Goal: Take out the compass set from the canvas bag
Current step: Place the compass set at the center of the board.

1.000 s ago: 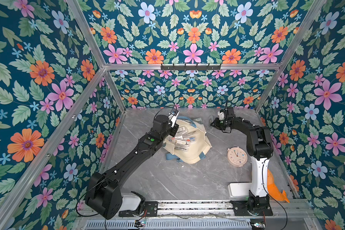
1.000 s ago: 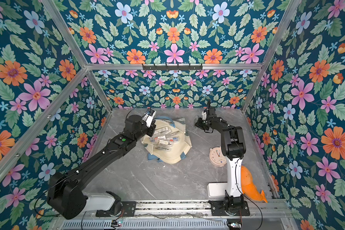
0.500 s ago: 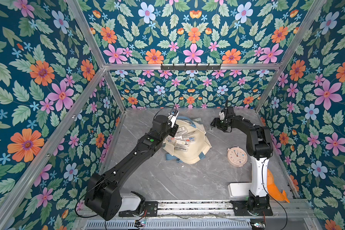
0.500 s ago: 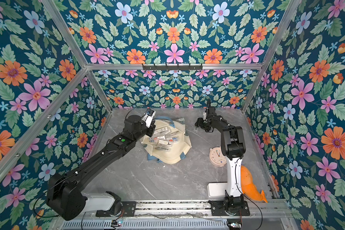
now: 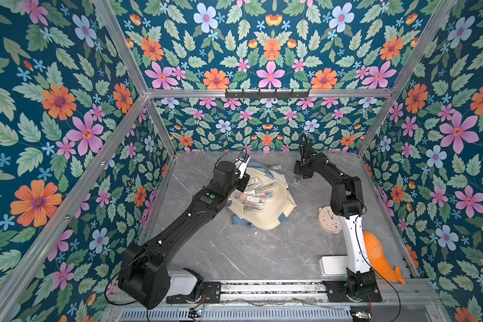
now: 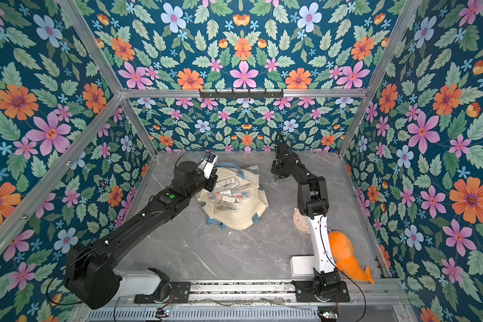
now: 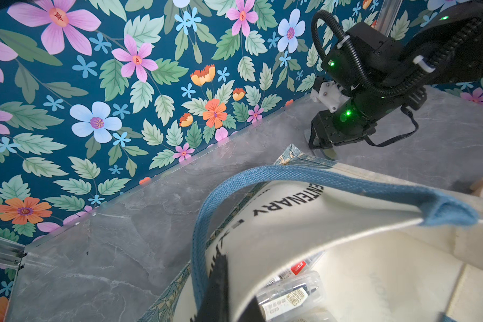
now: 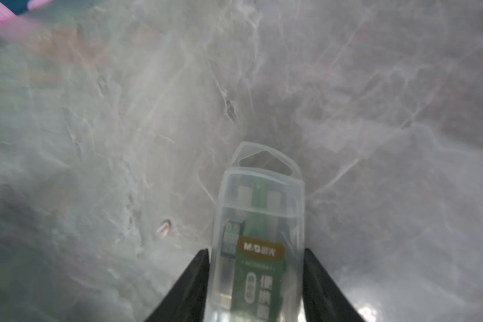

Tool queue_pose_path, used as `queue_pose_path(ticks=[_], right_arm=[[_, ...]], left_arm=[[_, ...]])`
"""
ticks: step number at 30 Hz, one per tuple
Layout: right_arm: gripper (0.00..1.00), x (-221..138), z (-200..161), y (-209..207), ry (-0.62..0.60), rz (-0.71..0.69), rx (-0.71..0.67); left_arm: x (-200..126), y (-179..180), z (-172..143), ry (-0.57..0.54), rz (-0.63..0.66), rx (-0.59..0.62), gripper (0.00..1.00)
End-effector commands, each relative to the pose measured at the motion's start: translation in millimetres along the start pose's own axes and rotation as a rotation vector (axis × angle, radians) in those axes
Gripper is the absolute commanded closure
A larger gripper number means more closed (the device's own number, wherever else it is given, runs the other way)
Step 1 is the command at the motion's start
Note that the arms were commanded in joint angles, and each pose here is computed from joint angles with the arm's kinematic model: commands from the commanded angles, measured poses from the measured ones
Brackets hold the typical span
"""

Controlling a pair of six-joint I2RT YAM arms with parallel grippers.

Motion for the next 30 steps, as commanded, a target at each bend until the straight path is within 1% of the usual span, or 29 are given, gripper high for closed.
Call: queue_pose_path(ticks=[1, 7, 13, 17, 21, 27, 30], right_arm=[[0.54, 2, -17, -14, 0.096, -0.082, -0.024], [0.61, -4, -16, -6, 0.106, -0.011, -0.105], [0.62, -2, -20, 2, 0.142, 0.073, -0.198], [0.61, 2, -17, 3, 0.151, 0.078, -0.236], [0.57, 5, -17, 4, 0.159, 0.080, -0.257], [0.46, -1, -14, 7, 0.154, 0.102, -0.266], [0.42, -6, -11, 9, 0.140, 0.103, -0.268]], left_arm=[[-3, 3, 8, -0.046, 0.008, -0.005, 1.00], [-3, 2, 9, -0.049, 0.001, -0.012, 1.00], [-3, 2, 9, -0.046, 0.000, -0.013, 1.00], [-2, 2, 8, -0.046, -0.002, -0.013, 1.00], [-2, 2, 9, -0.045, -0.002, -0.013, 1.00], [-3, 3, 9, -0.044, 0.004, -0.009, 1.00], [-3, 3, 9, -0.043, 0.005, -0.008, 1.00]])
Point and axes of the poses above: each gripper's point midway between its finger pads, its own x axis out along the fingers, its own y axis along the line the jaws close on, z = x × y, the point moved 8 cm from there along -x, back along the fingers, and after that the axes turned 10 degrees about x, right-handed, at the moved point
